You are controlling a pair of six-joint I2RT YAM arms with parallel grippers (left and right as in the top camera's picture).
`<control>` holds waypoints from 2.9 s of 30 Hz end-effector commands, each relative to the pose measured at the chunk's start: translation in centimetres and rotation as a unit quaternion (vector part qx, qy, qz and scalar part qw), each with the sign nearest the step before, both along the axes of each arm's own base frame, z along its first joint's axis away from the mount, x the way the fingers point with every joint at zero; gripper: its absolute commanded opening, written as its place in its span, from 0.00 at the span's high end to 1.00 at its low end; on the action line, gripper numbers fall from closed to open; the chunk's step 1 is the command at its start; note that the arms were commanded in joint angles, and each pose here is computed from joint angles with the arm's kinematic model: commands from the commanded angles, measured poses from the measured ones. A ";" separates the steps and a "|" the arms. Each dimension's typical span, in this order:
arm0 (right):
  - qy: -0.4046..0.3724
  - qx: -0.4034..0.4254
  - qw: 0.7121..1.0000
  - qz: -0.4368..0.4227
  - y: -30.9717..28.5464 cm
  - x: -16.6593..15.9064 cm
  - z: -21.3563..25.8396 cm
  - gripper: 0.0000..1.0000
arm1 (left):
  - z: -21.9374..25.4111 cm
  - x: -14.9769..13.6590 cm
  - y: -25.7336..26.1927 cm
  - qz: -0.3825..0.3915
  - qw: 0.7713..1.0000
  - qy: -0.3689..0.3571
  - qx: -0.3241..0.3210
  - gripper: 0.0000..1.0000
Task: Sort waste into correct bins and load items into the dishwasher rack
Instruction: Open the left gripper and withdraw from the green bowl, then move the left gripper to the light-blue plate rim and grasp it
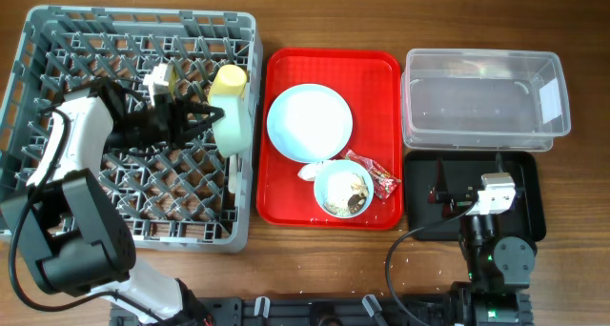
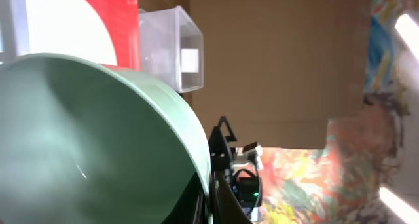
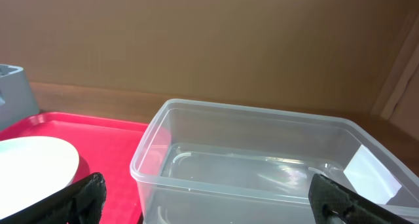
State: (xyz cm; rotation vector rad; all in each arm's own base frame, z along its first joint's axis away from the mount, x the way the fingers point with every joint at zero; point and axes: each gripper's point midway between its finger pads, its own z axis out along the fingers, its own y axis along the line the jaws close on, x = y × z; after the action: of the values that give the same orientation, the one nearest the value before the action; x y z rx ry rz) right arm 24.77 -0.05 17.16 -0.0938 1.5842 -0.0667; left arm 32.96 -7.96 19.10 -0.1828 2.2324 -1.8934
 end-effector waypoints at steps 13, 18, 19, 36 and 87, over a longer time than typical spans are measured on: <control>-0.003 -0.001 1.000 0.000 -0.1 0.0 0.1 0.00 | -9.4 -1.2 3.0 0.003 0.975 0.131 0.180 0.96; -0.003 -0.001 1.000 0.000 -0.1 0.0 0.1 0.00 | -10.2 -1.5 3.6 0.015 0.965 0.172 0.199 0.92; -0.003 -0.001 1.000 0.000 -0.1 0.0 0.1 0.00 | -10.2 -1.5 3.7 0.021 0.963 0.183 0.196 0.89; -0.003 -0.001 1.000 0.000 -0.1 0.0 0.1 0.00 | 4.0 -1.4 6.3 0.121 0.913 0.077 0.382 0.96; -0.003 -0.001 1.000 0.000 -0.1 0.0 0.1 0.00 | -1.9 -2.1 -1.2 0.134 0.835 0.052 0.531 0.92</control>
State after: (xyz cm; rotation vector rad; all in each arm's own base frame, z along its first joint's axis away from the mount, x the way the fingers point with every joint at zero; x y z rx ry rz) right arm 24.77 -0.05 17.16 -0.0938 1.5842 -0.0667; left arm 31.41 -3.74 16.56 -0.4263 2.6963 0.0811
